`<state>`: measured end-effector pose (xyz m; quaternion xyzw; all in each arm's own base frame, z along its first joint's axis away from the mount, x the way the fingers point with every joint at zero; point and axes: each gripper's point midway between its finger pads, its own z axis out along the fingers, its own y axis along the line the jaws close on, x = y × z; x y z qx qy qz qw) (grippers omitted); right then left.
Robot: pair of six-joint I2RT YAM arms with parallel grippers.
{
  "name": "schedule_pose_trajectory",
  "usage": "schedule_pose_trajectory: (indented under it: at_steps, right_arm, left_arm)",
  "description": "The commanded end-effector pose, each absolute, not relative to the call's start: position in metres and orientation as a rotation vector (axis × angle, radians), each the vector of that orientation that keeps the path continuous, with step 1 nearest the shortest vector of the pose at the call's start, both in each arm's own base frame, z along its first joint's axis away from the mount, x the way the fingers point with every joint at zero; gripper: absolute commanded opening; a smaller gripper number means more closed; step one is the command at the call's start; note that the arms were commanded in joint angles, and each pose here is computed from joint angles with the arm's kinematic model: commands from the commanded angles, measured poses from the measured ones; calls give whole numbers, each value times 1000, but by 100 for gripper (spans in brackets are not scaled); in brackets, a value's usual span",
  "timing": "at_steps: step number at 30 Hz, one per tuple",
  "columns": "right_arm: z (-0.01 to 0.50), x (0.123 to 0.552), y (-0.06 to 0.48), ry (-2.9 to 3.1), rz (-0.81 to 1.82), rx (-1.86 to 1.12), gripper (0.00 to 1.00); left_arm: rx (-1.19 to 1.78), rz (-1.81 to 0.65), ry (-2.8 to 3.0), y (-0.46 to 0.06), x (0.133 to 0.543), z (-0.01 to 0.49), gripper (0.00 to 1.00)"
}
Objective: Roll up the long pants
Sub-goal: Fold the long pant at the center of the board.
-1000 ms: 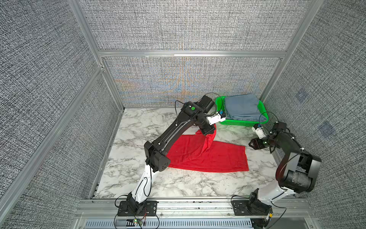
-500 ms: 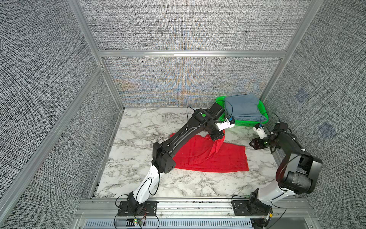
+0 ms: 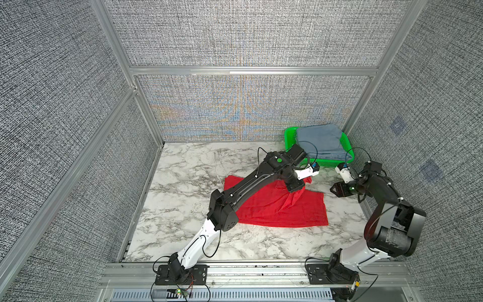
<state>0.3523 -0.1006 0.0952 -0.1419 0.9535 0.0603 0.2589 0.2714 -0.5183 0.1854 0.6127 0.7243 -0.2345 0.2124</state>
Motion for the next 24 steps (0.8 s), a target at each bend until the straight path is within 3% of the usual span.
schedule_pose_trajectory:
  at_steps: [1,17,18,19,21,24]
  right_arm:
    - [97,352,-98,2576,183,-379,69]
    - [92,349,-101,2587,187,-371,69]
    - [92,349,-101,2587,186,-370,69]
    - [93,349,-102,2586,185,-371,69]
    - [93,349,-102,2586,184,-370,69]
    - [94,348,-102,2583,183,-370,69]
  left_arm:
    - [1688,-680,1956,-533,273,187,2]
    - [1700,-727,1902,-570,250,170,2]
    - [1715,-721,1910,-570,246,164,12]
    - [1723,-708,1919,-569,245,160,31]
    - [1743,-656,1954,-564,245,143,98]
    - [1736,-581,2006,-556,251,129,100]
